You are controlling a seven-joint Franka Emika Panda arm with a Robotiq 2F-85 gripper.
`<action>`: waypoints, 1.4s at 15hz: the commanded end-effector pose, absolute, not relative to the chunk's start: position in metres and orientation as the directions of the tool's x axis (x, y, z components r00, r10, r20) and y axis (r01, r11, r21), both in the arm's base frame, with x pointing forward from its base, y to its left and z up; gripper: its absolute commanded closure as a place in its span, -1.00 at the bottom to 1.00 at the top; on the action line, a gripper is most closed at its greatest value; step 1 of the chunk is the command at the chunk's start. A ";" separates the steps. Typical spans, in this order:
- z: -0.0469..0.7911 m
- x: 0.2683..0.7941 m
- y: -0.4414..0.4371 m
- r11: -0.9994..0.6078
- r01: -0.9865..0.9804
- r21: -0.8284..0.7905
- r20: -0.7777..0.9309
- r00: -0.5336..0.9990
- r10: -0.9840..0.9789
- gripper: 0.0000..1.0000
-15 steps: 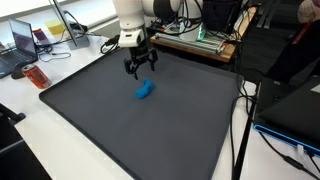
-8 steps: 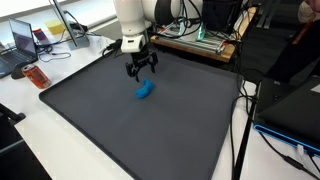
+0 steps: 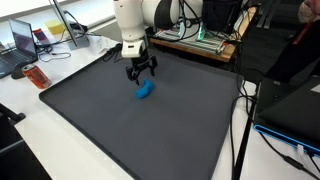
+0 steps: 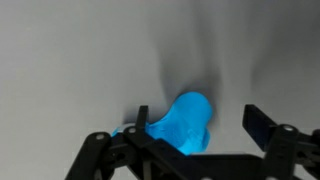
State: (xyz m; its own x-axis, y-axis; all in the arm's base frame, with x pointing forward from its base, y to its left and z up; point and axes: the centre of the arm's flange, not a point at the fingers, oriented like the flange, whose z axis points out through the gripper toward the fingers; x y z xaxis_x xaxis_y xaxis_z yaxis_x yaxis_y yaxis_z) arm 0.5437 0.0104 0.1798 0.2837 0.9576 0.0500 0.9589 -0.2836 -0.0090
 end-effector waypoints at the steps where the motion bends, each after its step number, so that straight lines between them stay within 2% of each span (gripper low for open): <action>1: 0.175 0.552 0.009 -0.272 0.962 -0.003 0.042 0.272 0.961 -0.41; 3: 0.173 0.554 0.010 -0.269 0.963 -0.003 0.039 0.268 0.962 0.00; 6: 0.172 0.555 0.010 -0.259 0.966 -0.005 0.034 0.259 0.965 0.42; 7: 0.172 0.555 0.010 -0.256 0.967 -0.005 0.033 0.256 0.966 0.49; 8: 0.172 0.554 0.010 -0.253 0.967 -0.006 0.030 0.253 0.967 0.54; 10: 0.171 0.553 0.010 -0.241 0.970 -0.013 0.021 0.241 0.970 0.46; 13: 0.170 0.552 0.010 -0.219 0.976 -0.019 0.010 0.219 0.976 0.13; 14: 0.170 0.551 0.010 -0.214 0.977 -0.020 0.007 0.214 0.977 0.11; 15: 0.169 0.551 0.011 -0.207 0.978 -0.023 0.003 0.207 0.978 0.19; 18: 0.167 0.551 0.012 -0.191 0.981 -0.025 -0.004 0.191 0.982 0.61; 19: 0.166 0.551 0.012 -0.186 0.982 -0.023 -0.004 0.186 0.983 0.88; 20: 0.166 0.551 0.013 -0.182 0.983 -0.022 -0.010 0.182 0.983 1.00; 21: 0.166 0.551 0.013 -0.176 0.984 -0.021 -0.015 0.175 0.984 0.95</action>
State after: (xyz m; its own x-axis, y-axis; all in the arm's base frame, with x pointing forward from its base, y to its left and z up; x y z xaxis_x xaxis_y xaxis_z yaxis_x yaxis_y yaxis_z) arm 0.5476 0.0138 0.1679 0.1983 0.9801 0.0046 0.9801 -0.1982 -0.0127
